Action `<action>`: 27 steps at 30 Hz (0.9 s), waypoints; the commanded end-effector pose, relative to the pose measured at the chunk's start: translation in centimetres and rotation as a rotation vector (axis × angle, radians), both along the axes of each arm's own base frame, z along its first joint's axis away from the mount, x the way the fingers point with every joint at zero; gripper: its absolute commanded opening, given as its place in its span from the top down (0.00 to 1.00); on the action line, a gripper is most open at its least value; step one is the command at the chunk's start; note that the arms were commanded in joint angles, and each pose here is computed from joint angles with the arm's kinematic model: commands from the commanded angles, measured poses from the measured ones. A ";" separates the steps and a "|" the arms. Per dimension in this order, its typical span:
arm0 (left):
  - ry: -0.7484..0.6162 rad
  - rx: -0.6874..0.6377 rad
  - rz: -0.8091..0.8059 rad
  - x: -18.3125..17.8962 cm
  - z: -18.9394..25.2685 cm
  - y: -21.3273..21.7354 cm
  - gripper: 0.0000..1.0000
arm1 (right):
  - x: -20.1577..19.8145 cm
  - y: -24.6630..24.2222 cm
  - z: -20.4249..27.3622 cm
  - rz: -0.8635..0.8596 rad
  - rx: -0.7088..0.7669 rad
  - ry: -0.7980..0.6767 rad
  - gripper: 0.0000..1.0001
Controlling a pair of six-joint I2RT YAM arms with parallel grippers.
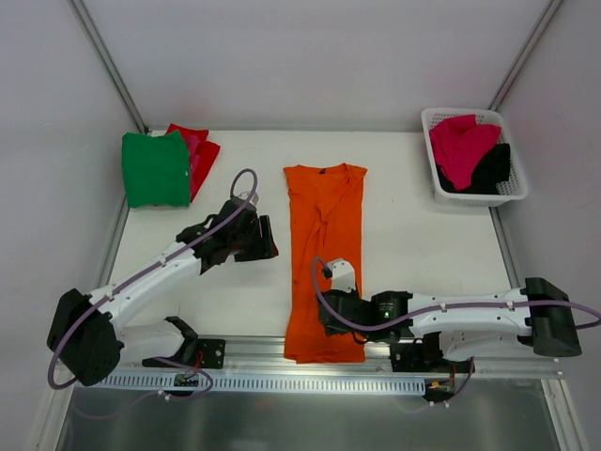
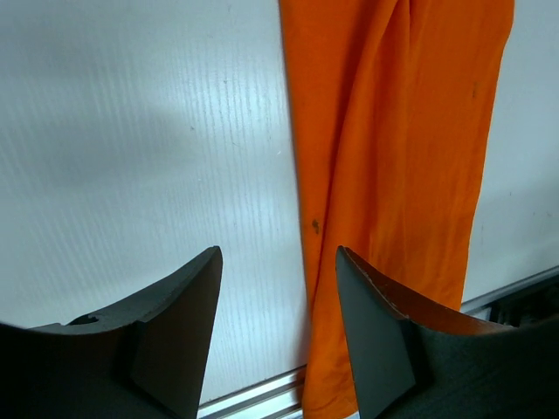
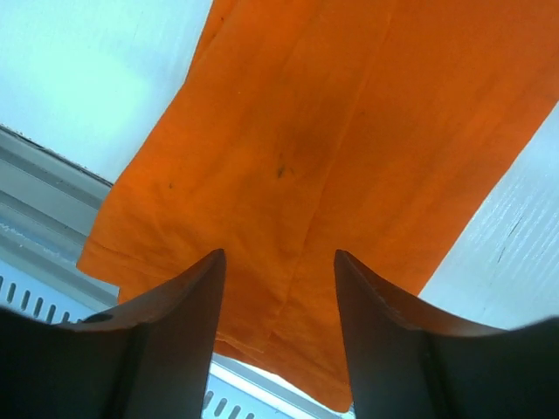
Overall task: Fold and stack the t-shirts
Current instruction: Fold the tshirt
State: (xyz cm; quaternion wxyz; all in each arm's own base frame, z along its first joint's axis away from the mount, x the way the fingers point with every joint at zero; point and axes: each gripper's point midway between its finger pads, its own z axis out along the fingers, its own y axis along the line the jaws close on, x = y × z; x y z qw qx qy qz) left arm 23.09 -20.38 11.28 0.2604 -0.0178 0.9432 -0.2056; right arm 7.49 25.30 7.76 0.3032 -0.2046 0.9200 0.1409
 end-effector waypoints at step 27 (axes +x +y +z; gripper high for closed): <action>0.022 0.086 0.095 -2.2 -3.7 0.2 0.46 | -3.7 1.5 -1.4 0.010 0.277 0.208 0.60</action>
